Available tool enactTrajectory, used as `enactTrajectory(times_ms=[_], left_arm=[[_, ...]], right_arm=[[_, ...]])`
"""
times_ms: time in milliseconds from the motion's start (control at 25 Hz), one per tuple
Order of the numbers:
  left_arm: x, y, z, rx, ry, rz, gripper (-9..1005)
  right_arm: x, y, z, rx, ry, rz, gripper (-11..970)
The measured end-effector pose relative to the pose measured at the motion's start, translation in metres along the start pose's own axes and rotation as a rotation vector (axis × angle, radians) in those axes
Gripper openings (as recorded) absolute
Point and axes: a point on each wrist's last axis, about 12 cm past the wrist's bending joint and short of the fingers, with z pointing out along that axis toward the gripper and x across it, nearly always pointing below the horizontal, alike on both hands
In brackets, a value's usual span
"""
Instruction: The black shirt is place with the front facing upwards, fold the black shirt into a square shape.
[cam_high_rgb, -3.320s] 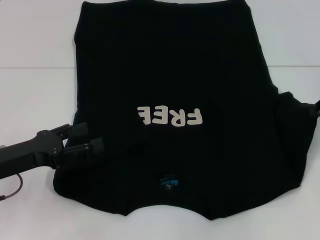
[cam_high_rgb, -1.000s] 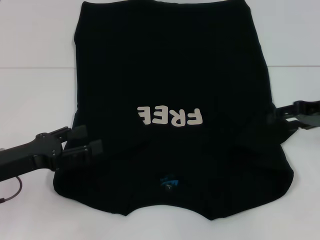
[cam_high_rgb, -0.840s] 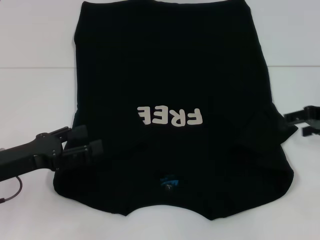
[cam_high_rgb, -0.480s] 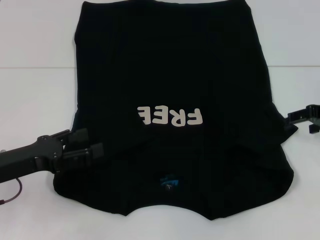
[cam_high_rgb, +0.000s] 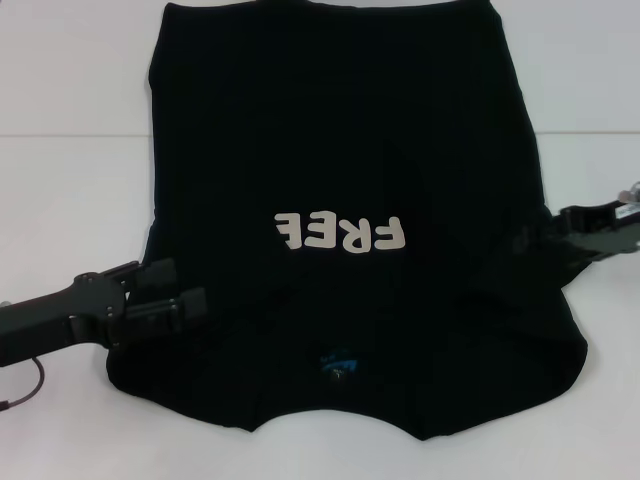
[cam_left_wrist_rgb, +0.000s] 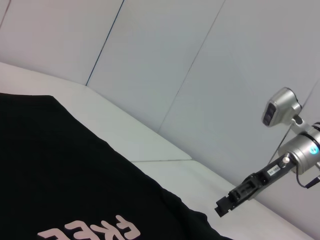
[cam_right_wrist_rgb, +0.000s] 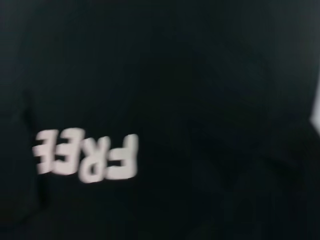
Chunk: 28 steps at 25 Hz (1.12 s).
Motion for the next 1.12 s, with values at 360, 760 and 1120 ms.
enactTrajectory(times_ms=[360, 760, 1120], left_arm=[[0.000, 0.000, -0.001, -0.001, 0.000, 0.001, 905], [0.001, 0.000, -0.001, -0.002, 0.000, -0.002, 905], [0.000, 0.000, 0.001, -0.001, 0.000, -0.002, 906]], right_arm=[[0.006, 0.014, 0.008, -0.126, 0.021, -0.010, 858], [0.003, -0.018, 0.005, 0.077, -0.042, -0.002, 857], [0.005, -0.032, 0.004, 0.185, -0.038, -0.007, 858]])
